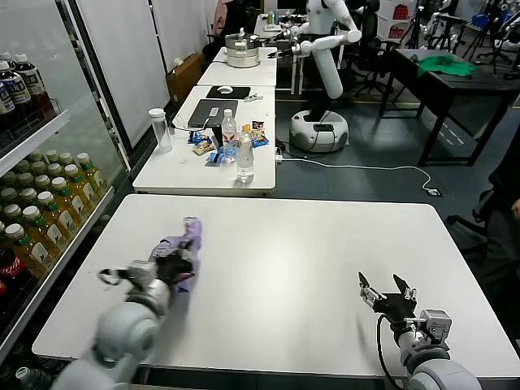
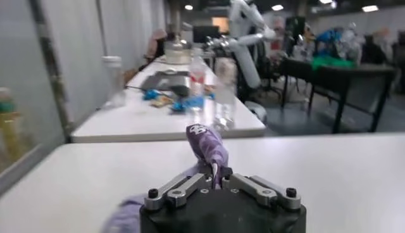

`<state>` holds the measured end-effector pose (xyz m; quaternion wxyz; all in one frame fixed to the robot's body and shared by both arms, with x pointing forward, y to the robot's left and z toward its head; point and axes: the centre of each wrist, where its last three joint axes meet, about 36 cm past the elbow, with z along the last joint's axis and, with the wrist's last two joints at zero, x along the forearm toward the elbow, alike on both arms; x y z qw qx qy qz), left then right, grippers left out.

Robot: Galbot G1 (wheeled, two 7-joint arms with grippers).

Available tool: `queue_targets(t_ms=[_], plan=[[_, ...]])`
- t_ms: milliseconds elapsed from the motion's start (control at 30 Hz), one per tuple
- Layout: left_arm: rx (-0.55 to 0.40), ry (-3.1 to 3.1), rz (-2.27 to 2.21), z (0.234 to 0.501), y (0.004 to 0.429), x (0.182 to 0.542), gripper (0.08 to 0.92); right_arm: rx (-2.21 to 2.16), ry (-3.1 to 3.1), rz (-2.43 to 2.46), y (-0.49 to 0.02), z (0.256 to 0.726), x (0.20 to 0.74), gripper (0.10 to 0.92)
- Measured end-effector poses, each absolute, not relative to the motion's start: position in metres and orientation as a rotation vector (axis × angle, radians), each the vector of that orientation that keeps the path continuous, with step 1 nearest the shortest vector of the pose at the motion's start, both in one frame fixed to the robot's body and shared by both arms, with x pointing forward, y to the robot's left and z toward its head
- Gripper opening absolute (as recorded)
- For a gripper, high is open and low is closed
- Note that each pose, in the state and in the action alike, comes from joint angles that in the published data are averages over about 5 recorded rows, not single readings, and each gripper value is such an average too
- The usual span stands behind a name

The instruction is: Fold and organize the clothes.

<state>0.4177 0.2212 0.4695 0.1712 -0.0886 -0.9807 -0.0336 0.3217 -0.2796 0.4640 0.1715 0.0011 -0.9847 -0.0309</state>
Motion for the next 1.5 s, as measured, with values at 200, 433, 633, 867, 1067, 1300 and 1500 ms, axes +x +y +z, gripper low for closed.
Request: queue_targets(t_ms=[200, 433, 633, 867, 1067, 1300, 1500], plan=[[-0.360, -2.774, -0.170, 0.454, 0.158, 0.431, 0.120, -0.001, -2.799, -0.089, -0.281, 0.465, 0.323, 0.823], [-0.452, -2.771, -0.231, 0.441, 0.104, 0.440, 0.260, -0.001, -2.804, -0.090, -0.282, 0.464, 0.327, 0.823], [-0.485, -2.830, -0.236, 0.438, 0.078, 0.437, 0.433, 0.008, -2.807, -0.082, -0.283, 0.464, 0.331, 0.823], [-0.479, -2.929, -0.159, 0.450, 0.078, 0.424, 0.632, 0.027, -2.806, -0.081, -0.278, 0.462, 0.339, 0.823], [-0.334, -3.010, -0.158, 0.451, 0.118, 0.418, 0.790, 0.091, -2.803, -0.083, -0.256, 0.457, 0.352, 0.823], [-0.094, -3.054, -0.223, 0.441, 0.180, 0.407, 0.822, 0.209, -2.776, -0.101, -0.209, 0.443, 0.378, 0.823], [0.040, -3.056, -0.254, 0.435, 0.212, 0.393, 0.823, 0.269, -2.743, -0.129, -0.164, 0.427, 0.407, 0.823]])
